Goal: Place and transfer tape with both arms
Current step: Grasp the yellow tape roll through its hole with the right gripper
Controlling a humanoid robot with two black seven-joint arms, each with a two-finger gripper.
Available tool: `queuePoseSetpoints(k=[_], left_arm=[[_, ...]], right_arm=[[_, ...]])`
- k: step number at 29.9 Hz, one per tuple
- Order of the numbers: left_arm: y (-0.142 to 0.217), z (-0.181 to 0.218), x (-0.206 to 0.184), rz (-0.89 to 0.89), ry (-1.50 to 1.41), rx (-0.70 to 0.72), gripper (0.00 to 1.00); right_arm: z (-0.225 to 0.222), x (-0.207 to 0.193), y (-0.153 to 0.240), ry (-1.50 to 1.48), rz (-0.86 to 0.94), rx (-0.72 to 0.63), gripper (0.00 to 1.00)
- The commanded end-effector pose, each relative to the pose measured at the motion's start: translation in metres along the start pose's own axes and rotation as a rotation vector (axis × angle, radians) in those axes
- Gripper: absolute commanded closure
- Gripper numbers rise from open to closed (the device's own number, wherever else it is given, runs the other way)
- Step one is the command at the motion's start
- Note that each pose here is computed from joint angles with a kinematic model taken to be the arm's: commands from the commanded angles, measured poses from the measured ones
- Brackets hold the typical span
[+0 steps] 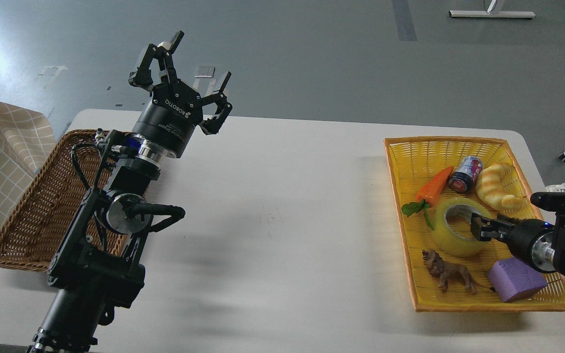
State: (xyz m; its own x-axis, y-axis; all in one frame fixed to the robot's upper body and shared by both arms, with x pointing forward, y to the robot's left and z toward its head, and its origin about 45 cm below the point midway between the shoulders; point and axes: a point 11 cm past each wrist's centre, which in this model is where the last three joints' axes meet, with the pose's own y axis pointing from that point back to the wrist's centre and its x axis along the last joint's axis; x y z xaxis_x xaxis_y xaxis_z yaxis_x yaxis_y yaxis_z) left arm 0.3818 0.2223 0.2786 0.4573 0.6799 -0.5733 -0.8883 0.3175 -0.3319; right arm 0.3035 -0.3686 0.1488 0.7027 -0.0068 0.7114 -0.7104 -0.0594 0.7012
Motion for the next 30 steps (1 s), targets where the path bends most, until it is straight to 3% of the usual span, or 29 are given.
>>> queuePoseSetpoints(k=[1, 6, 16, 20, 30], left_arm=[[0.0, 0.0, 0.0, 0.0, 0.0, 0.0, 0.02], [-0.002, 0.0, -0.001, -0.005, 0.0, 0.0, 0.02], [-0.002, 0.001, 0.0, -0.002, -0.001, -0.002, 0.02], [-0.002, 0.001, 0.0, -0.001, -0.003, -0.001, 0.02], [-0.001, 0.001, 0.001, 0.0, -0.002, 0.0, 0.02]], right_arm=[[0.002, -0.003, 0.0, -0.003, -0.008, -0.005, 0.59], [0.006, -0.007, 0.002, 0.0, -0.018, -0.014, 0.66], [0.007, -0.013, 0.002, -0.009, -0.031, -0.014, 0.93], [0.007, -0.012, 0.002, -0.013, -0.029, -0.012, 1.0], [0.006, -0.002, 0.005, -0.08, -0.008, 0.013, 1.0]])
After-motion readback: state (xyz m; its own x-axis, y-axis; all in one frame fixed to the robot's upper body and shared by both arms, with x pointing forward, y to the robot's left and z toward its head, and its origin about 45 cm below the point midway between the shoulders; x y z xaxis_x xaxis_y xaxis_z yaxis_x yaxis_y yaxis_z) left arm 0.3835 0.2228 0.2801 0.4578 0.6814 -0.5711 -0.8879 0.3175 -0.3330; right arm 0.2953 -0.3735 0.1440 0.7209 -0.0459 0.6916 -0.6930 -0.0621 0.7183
